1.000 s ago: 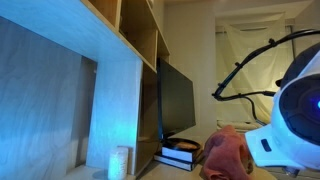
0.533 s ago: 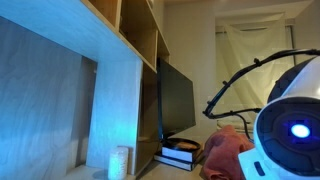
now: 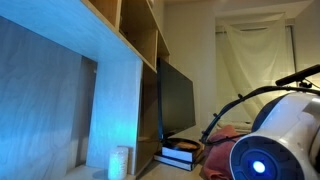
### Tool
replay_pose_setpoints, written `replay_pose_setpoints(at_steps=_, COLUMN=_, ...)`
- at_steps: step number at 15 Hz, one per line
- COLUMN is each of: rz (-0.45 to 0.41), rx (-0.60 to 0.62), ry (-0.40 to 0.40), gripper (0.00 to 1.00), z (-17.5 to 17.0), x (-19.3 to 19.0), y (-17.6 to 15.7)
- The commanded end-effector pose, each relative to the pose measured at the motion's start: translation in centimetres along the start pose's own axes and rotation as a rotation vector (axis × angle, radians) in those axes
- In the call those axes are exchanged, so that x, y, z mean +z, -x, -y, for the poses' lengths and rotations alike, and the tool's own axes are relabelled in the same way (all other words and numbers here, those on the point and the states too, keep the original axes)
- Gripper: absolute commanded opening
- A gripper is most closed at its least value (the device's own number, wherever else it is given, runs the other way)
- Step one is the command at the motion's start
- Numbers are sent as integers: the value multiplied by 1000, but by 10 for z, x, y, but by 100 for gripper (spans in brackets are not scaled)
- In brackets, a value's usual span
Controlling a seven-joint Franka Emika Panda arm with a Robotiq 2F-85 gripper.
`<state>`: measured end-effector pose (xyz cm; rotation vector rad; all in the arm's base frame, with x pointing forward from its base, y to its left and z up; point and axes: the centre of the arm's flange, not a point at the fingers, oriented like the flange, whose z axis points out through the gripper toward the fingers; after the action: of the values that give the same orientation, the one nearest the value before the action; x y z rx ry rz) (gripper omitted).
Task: Pick up the blue nail polish and place it upright
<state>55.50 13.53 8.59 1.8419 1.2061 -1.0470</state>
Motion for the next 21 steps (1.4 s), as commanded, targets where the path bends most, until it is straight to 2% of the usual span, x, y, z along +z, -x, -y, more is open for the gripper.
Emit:
replay_pose_setpoints(at_steps=1, rz=26, rx=-25, ry=-45, gripper=5, z=-15, x=-1, y=-3)
replay_pose_setpoints(at_steps=6, rz=73, rx=-8, ry=-40, gripper=5, z=-23, x=-2, y=2)
replay_pose_setpoints(at_steps=10, rz=145, rx=11, ry=-29, gripper=5, z=-27, x=-1, y=8)
replay_pose_setpoints(at_steps=15, rz=241, rx=5, ry=-20, gripper=5, z=-21, x=10, y=1)
replay_pose_setpoints(at_steps=21, rz=300, rx=-7, ry=-11, gripper=5, z=-17, x=22, y=-7)
